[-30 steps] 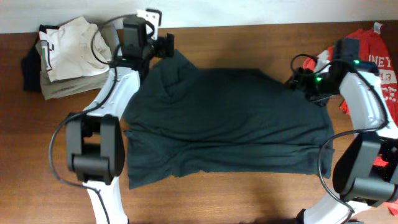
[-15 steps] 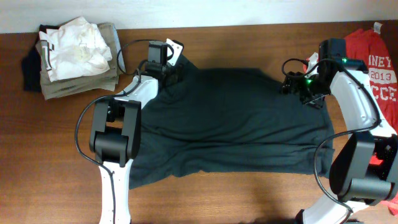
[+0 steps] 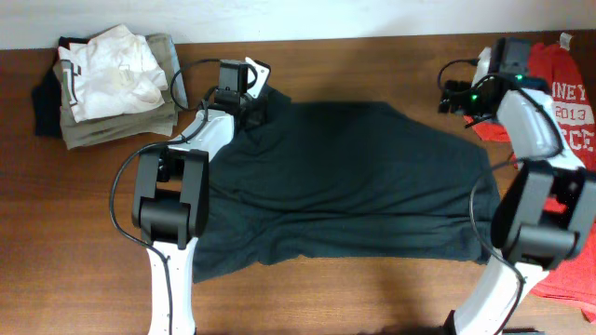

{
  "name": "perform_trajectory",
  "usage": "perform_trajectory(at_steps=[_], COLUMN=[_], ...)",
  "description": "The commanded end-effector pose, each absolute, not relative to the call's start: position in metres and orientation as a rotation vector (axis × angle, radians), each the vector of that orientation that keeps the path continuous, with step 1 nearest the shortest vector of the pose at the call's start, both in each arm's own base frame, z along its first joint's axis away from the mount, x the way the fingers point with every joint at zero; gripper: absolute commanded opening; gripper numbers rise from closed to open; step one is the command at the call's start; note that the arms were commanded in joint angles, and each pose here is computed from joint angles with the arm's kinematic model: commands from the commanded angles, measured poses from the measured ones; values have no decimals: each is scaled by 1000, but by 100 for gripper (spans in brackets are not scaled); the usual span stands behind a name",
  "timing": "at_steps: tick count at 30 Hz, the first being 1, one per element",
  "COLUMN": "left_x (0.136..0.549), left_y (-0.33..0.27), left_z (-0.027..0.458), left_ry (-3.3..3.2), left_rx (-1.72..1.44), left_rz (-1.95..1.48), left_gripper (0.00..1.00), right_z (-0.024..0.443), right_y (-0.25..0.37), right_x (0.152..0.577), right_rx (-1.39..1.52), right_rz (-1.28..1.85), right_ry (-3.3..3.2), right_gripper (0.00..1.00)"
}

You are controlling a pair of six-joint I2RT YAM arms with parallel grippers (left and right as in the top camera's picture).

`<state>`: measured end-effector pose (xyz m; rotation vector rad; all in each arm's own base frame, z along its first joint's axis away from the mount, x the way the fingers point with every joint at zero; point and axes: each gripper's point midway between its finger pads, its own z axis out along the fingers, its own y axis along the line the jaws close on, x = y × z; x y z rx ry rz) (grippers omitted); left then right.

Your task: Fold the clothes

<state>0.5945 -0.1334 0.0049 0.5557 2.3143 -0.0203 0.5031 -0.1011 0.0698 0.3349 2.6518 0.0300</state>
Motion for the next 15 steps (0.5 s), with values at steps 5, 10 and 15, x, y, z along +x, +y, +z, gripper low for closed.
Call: perform_trajectory(at_steps=[5, 10, 15], left_x=[572, 572, 571], left_y=[-112, -112, -112], left_z=[-38, -38, -39], left_ry=[2454, 2457, 2458], left_rx=[560, 560, 561], left_rz=[34, 34, 34], left_gripper=[1, 1, 4], right_z=[5, -24, -28], right_y=[-82, -66, -31], right_x=[500, 488, 481], right_rx=[284, 240, 69], right_rz=[122, 141, 42], right_ry=[2775, 2868, 2930], right_gripper=[91, 78, 82])
